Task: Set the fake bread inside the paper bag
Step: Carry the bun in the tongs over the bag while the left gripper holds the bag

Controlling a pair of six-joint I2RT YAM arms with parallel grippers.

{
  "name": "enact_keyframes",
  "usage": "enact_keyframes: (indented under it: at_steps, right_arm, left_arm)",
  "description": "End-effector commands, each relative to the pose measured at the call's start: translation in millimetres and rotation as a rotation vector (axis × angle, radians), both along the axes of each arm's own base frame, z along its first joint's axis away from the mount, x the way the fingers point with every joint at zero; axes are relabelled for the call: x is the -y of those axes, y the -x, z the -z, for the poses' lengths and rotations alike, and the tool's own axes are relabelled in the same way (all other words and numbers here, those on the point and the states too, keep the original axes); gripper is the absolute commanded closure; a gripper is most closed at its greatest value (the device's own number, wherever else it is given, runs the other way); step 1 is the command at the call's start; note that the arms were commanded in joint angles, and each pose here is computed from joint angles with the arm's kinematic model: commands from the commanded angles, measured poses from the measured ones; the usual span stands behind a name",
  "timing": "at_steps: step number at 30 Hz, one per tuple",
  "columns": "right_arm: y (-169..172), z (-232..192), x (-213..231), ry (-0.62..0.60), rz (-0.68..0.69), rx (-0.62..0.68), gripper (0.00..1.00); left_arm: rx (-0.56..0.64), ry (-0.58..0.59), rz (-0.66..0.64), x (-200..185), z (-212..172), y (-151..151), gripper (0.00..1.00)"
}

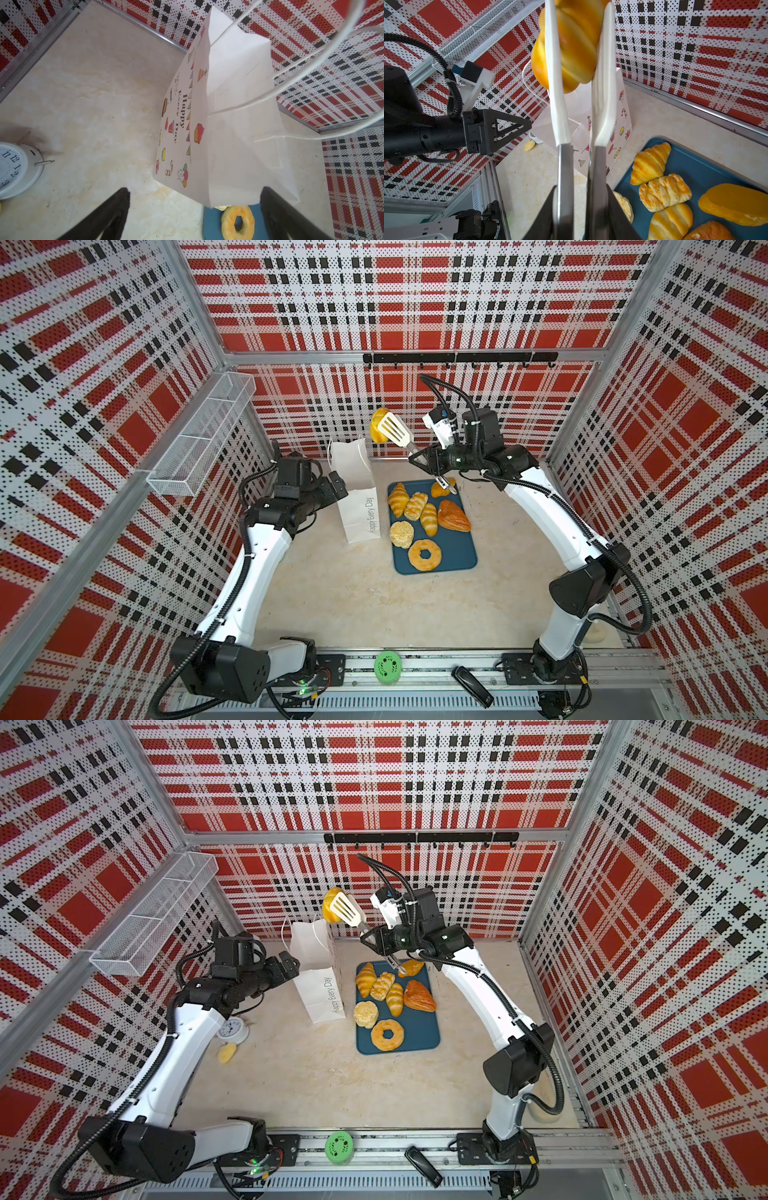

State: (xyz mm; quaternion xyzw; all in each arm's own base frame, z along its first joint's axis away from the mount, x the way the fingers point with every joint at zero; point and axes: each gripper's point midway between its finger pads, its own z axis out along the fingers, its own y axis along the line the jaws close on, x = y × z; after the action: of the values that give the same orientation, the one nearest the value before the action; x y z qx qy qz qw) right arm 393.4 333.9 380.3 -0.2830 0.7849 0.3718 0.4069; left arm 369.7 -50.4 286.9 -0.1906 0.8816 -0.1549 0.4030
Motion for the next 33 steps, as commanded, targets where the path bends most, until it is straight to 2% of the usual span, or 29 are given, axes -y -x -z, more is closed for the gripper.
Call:
enact_keyframes:
  at_steps: [1, 5, 12, 23, 33]
  right_arm:
    - [0.5, -34.5, -17.5, -0.034, -0.025, 0.166, 0.67]
    - [8.4, -35.6, -27.2, -0.001, -0.022, 0.223, 0.67]
    - [17.9, -31.7, -38.3, 0.040, -0.031, 0.282, 0.66]
    - [33.5, -11.1, -54.5, 0.247, -0.069, 0.399, 0.66]
    - [25.1, 18.7, -55.0, 0.413, -0.044, 0.411, 0.66]
  left_arm:
    - [-0.004, 0.043, -0.051, -8.3, 1.5, 8.0, 0.01]
    - [0.006, 0.093, -0.084, -14.2, 6.4, 10.1, 0.01]
    - [0.002, 0.108, -0.089, -14.9, 9.3, 13.2, 0.00]
    - [0.023, 0.122, -0.072, -7.3, 1.8, 17.5, 0.01]
    - [0.032, 0.116, -0.049, 5.5, -0.6, 20.3, 0.01]
